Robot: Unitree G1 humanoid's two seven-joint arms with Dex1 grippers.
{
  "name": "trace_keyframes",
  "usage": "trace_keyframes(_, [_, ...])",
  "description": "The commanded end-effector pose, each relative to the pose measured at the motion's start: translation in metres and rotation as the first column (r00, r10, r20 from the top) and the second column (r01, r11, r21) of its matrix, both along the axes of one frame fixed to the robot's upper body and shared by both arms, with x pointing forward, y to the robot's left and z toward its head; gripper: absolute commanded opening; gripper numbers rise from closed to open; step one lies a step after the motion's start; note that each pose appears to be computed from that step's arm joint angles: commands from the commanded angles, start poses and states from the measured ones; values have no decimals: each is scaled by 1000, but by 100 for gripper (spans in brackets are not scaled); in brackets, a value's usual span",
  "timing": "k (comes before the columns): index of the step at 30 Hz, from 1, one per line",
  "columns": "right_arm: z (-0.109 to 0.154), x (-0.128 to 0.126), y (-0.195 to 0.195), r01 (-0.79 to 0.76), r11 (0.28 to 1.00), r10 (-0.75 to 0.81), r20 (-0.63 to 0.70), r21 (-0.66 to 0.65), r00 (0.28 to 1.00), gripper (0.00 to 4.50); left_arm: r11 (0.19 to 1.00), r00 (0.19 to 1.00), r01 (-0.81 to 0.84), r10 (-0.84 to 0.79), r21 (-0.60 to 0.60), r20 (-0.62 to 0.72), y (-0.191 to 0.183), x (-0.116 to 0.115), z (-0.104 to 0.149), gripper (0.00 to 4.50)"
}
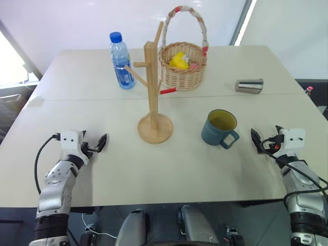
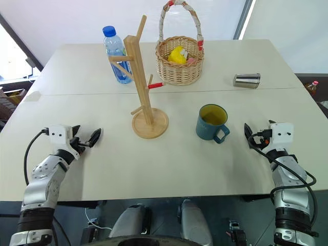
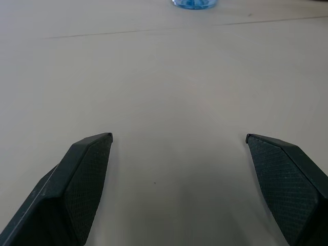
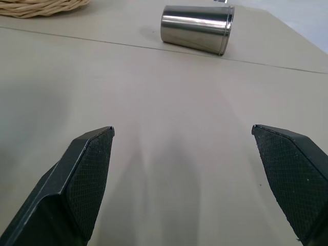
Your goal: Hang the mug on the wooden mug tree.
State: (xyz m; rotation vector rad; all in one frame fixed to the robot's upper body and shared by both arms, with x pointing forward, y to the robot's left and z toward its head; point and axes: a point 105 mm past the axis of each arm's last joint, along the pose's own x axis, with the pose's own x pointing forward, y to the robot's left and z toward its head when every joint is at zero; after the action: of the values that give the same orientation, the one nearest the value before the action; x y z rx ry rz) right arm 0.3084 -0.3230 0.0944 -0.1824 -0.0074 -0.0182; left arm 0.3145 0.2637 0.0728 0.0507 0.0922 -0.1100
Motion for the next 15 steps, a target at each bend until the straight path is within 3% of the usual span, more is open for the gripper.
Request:
trace_keyframes(1, [10,3,-2,13,1000,-14,51,5,999,446,1000,999,-23,23,-1,46,4,-1,12,450])
trace_keyframes(15, [12,-1,-10,35,999,-34,46,-13,998,446,1000,999,19,-19,-24,32,-10,-10,8,450])
